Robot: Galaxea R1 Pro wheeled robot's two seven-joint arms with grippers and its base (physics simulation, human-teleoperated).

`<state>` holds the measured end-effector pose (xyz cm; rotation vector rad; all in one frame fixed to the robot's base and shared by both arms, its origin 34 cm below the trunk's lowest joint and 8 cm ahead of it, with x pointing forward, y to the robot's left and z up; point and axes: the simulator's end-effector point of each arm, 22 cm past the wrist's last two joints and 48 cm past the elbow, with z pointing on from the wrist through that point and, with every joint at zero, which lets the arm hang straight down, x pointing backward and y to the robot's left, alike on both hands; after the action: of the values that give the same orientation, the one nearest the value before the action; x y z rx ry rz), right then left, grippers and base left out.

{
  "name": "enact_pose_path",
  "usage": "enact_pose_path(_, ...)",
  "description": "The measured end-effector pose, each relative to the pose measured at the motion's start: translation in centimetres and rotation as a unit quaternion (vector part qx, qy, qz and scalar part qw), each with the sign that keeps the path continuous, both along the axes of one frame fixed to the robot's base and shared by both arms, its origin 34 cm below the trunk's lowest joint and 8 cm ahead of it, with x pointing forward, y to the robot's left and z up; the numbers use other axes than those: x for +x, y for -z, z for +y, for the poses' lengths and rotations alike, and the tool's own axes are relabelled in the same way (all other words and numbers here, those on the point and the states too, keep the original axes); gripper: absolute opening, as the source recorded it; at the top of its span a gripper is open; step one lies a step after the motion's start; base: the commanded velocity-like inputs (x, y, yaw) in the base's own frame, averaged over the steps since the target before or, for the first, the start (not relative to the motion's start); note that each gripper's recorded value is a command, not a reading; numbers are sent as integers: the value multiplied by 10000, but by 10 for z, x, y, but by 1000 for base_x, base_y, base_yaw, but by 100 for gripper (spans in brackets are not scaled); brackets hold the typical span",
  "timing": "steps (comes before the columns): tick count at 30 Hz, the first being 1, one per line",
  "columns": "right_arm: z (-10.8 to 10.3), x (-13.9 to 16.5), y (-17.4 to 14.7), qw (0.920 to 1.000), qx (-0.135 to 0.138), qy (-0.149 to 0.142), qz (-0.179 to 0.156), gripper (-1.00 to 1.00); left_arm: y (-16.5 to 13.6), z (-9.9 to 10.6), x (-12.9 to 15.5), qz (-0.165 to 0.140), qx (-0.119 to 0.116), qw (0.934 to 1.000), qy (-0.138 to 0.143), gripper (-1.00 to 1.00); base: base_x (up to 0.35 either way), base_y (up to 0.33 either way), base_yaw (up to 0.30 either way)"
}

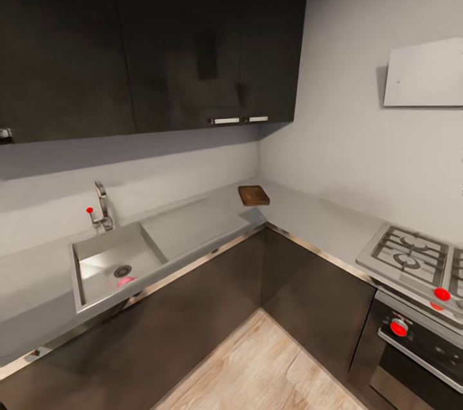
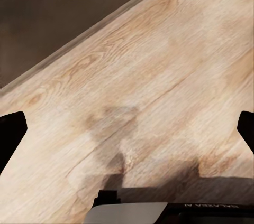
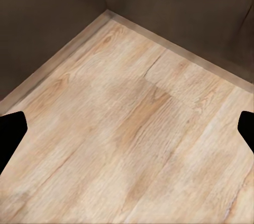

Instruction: In the kitchen, take the Vidalia onion out of the sink, dice it on the chopping board with the paring knife, put the diced onion into the bowl on the countertop, then place both the paring knife and the chopping board into the sink.

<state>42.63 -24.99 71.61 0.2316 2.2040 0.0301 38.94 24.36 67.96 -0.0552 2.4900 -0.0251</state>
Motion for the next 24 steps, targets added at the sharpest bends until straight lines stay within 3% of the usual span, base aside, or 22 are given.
enact_pose_path(24,0,-4,-24,10000,-5,-20,-91,100,-23,0,-4,-88,0,10000,1,100,0,0,0)
